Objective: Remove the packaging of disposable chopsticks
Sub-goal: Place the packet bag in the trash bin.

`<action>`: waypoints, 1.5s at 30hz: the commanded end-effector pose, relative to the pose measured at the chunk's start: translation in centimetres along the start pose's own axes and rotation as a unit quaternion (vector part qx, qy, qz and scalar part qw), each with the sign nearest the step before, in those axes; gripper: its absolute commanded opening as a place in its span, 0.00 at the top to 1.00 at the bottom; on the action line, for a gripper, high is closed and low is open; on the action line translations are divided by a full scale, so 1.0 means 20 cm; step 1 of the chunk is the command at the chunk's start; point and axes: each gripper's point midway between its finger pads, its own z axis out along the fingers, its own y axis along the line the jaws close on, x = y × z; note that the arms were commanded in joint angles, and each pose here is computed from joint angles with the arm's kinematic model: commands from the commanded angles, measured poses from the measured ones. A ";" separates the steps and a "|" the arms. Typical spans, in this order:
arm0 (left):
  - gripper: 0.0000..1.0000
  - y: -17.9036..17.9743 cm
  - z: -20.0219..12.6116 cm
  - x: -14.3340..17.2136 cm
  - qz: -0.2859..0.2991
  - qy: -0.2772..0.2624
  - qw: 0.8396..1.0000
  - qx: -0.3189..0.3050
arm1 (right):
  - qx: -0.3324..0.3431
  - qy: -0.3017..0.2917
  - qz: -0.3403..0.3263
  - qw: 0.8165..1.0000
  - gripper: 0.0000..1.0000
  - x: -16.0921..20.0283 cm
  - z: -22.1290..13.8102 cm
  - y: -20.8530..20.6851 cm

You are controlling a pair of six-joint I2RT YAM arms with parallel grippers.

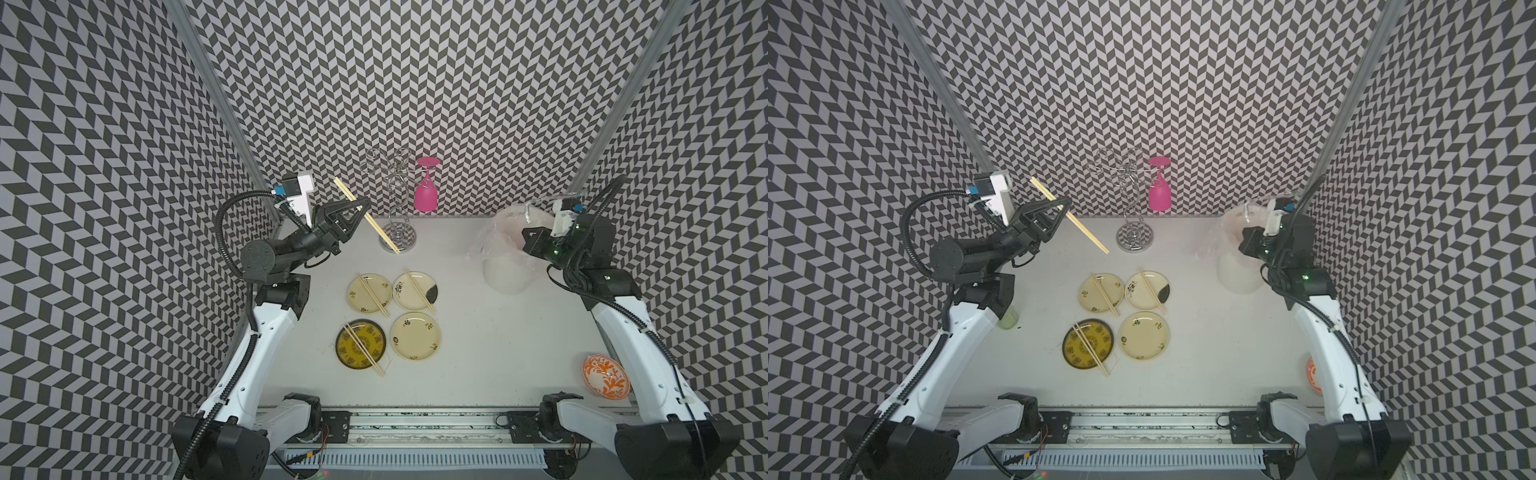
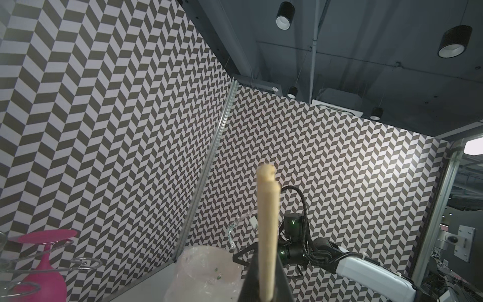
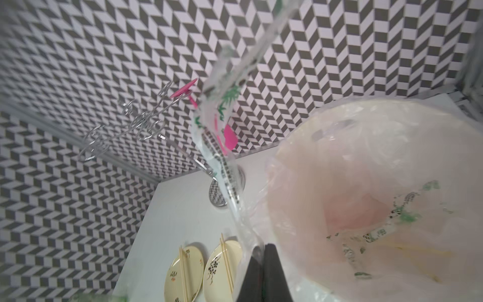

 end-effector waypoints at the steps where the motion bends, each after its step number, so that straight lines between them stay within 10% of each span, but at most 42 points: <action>1: 1.00 -0.09 0.01 0.00 0.014 -0.004 1.000 0.017 | 0.025 0.009 0.042 0.999 1.00 -0.06 0.08 -0.09; 12: 1.00 -0.21 -0.02 0.06 0.024 -0.007 1.000 0.016 | 0.043 0.110 0.080 0.990 0.99 0.08 0.25 -0.20; 19: 1.00 -0.25 -0.03 0.09 0.031 -0.004 0.999 0.008 | 0.072 0.120 0.093 0.986 0.52 0.05 0.20 -0.22; 37: 1.00 -0.23 0.00 0.12 0.029 0.004 1.000 -0.006 | 0.105 0.042 0.072 0.991 0.21 -0.12 -0.01 -0.19; 41: 1.00 -0.21 0.00 0.13 0.027 0.005 1.000 -0.011 | 0.078 0.017 0.065 0.995 0.25 -0.18 -0.01 -0.12; 45: 1.00 -0.11 0.01 0.15 0.007 0.008 0.999 -0.047 | -0.110 -0.029 -0.031 0.993 0.29 -0.30 -0.18 0.45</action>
